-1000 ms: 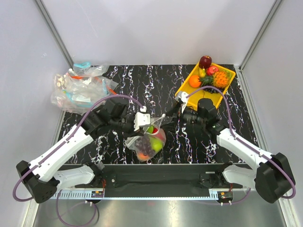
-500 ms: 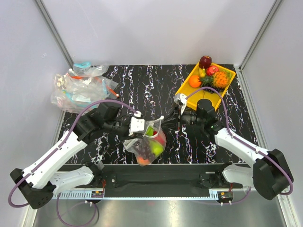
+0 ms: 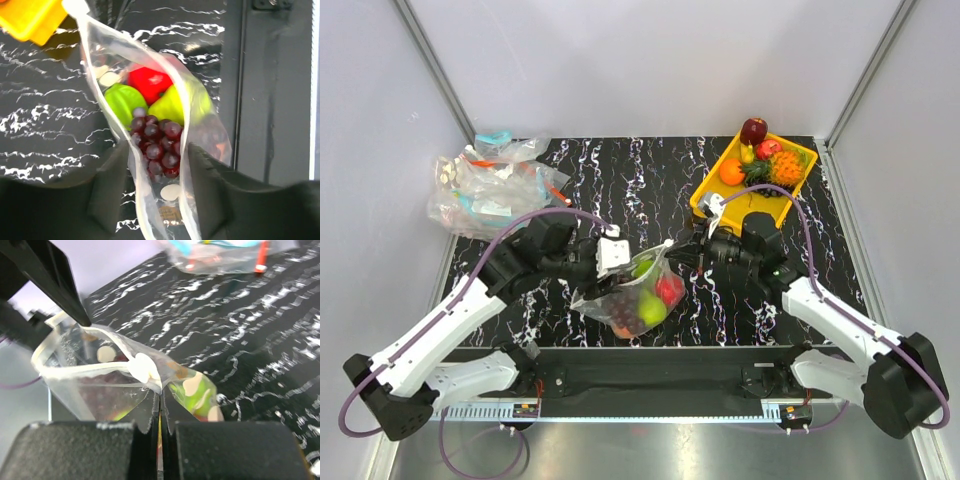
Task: Place the food in the zip-top bag and seal the zipper
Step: Zip the zipper food storage bag at the center of the board.
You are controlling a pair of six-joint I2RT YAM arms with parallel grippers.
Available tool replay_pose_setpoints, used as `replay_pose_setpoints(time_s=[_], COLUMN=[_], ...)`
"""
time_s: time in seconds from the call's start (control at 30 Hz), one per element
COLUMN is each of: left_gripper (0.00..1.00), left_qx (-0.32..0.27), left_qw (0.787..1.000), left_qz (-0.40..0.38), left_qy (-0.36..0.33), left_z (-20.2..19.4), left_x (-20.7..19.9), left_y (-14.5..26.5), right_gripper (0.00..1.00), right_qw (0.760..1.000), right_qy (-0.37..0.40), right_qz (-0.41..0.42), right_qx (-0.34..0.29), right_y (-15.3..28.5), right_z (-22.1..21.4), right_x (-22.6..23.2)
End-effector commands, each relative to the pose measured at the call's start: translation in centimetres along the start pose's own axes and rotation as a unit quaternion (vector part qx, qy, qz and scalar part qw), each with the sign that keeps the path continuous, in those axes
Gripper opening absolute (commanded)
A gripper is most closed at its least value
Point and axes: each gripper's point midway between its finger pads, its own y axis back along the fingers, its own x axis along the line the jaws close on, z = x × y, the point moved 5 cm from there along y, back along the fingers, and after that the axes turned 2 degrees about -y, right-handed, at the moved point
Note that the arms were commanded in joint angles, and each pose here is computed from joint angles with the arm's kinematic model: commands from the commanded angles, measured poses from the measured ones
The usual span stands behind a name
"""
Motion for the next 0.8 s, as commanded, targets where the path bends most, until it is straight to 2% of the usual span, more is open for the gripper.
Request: replay_pose_setpoints(time_s=[0.0, 0.07, 0.1, 0.13, 0.2, 0.33, 0.5, 0.77], left_gripper=[0.6, 0.67, 0.81, 0.89, 0.99, 0.99, 0.99, 0.99], left_qx=[-0.041, -0.052, -0.052, -0.064, -0.06, -0.05, 0.005, 0.001], left_qw=[0.997, 0.995, 0.995, 0.995, 0.995, 0.994, 0.995, 0.995], left_qz=[0.069, 0.079, 0.079, 0.081, 0.074, 0.092, 0.09, 0.085], left_qy=[-0.008, 0.001, 0.008, 0.006, 0.012, 0.012, 0.037, 0.059], left_z=[3.5, 4.7, 5.1, 6.5, 7.4, 9.8, 10.3, 11.6], left_x=[2.6, 2.9, 3.2, 3.4, 3.9, 5.3, 6.2, 3.7], left_y=[1.1, 1.6, 1.5, 2.3, 1.9, 1.3, -1.7, -4.7], right_gripper=[0.0, 0.0, 0.0, 0.0, 0.0, 0.0, 0.0, 0.0], right_qw=[0.997, 0.995, 0.995, 0.995, 0.995, 0.995, 0.994, 0.992], right_qy=[-0.017, -0.023, -0.025, -0.028, -0.028, -0.034, -0.037, -0.044], right_qz=[-0.074, -0.092, -0.097, -0.1, -0.1, -0.096, -0.098, -0.114], right_qx=[-0.02, -0.014, -0.013, -0.011, -0.014, -0.011, -0.013, -0.007], right_y=[0.8, 1.2, 1.3, 1.5, 1.7, 2.0, 2.6, 3.3], right_z=[1.2, 1.0, 0.9, 0.7, 1.0, 1.4, 2.3, 3.3], right_x=[-0.9, -1.0, -1.0, -1.0, -0.8, -0.2, 0.5, 1.0])
